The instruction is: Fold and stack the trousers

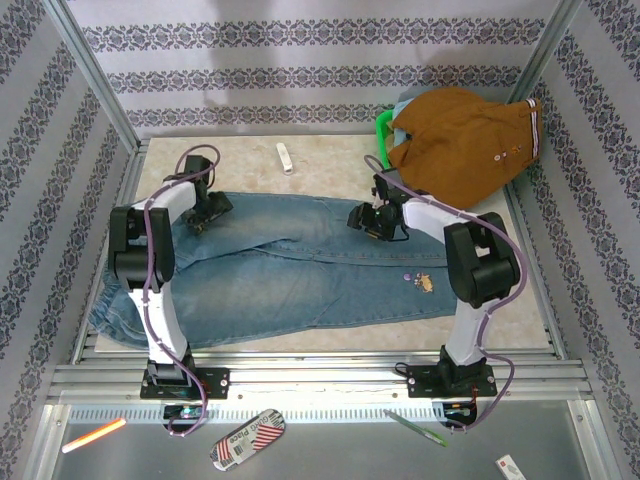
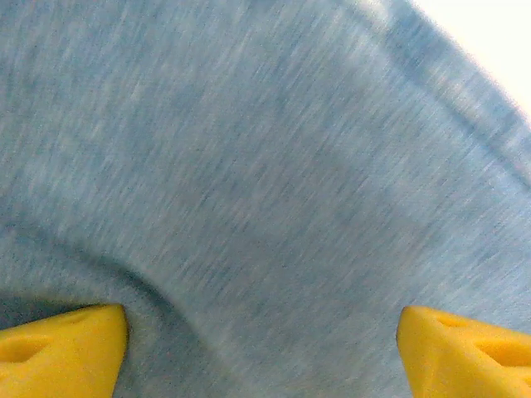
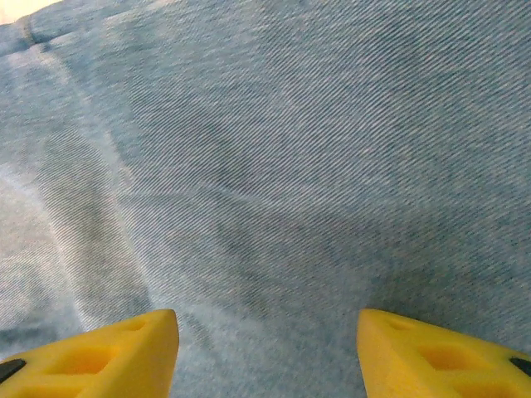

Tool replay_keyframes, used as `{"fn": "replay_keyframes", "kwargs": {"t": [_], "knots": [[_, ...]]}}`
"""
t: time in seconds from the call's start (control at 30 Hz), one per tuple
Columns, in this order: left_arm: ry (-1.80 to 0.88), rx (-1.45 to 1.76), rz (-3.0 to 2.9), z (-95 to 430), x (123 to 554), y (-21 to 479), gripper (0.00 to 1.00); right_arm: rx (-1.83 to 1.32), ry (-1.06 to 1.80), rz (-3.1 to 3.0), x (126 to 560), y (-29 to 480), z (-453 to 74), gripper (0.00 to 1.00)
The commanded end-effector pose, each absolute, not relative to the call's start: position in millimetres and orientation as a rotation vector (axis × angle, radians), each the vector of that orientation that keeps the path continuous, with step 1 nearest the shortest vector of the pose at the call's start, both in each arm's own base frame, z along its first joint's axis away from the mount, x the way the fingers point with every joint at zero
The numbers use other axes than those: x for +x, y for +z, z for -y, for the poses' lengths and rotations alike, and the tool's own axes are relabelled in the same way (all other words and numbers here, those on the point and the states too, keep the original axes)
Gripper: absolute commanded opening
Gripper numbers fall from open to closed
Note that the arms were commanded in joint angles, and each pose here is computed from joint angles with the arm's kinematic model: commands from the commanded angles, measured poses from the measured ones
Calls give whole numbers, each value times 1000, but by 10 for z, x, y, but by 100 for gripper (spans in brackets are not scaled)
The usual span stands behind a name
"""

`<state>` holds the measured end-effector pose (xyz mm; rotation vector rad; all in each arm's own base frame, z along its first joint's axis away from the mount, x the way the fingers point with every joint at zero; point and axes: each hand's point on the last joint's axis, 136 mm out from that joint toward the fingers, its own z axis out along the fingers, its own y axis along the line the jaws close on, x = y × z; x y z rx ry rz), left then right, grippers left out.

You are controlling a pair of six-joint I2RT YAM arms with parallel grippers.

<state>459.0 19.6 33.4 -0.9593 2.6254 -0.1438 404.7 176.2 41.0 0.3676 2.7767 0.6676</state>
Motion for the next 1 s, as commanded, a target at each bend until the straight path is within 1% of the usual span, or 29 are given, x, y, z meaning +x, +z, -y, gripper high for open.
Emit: {"fn": "replay_keyframes", "kwargs": {"t": [0.0,0.2,0.3,0.37,0.43,0.53,0.57,0.67,0.73,0.83,0.9,0.97], "knots": [[-223,-1021,-2585,-264,4840,189,84,427,641,-2819,4100,317,-1673,60],[-295,-1028,-2573,-367,5150,105,84,440,623,-2813,4362,316,-1561,61],[-334,-1014,-2575,-412,5246,146,86,441,613,-2802,4479,352,-1502,61],[-409,-991,-2553,-354,5273,294,87,434,609,-2798,4510,441,-1472,60],[-463,-952,-2511,-261,5225,517,89,422,603,-2764,4483,636,-1450,60],[-541,-909,-2395,-89,4982,917,93,427,554,-2701,4285,978,-1332,61],[-561,-894,-2363,-26,4849,1024,96,444,531,-2679,4164,1085,-1249,61],[-603,-845,-2295,195,4444,1201,96,530,441,-2661,3713,1194,-926,63],[-643,-792,-2310,450,4171,1167,97,642,418,-2666,3377,1119,-693,64],[-714,-661,-2389,988,3752,966,96,892,446,-2660,2887,895,-341,64],[-728,-563,-2475,1331,3451,788,96,1021,499,-2646,2624,780,-257,64],[-757,-462,-2544,1659,3134,640,96,1069,504,-2652,2401,736,-263,64]]}}
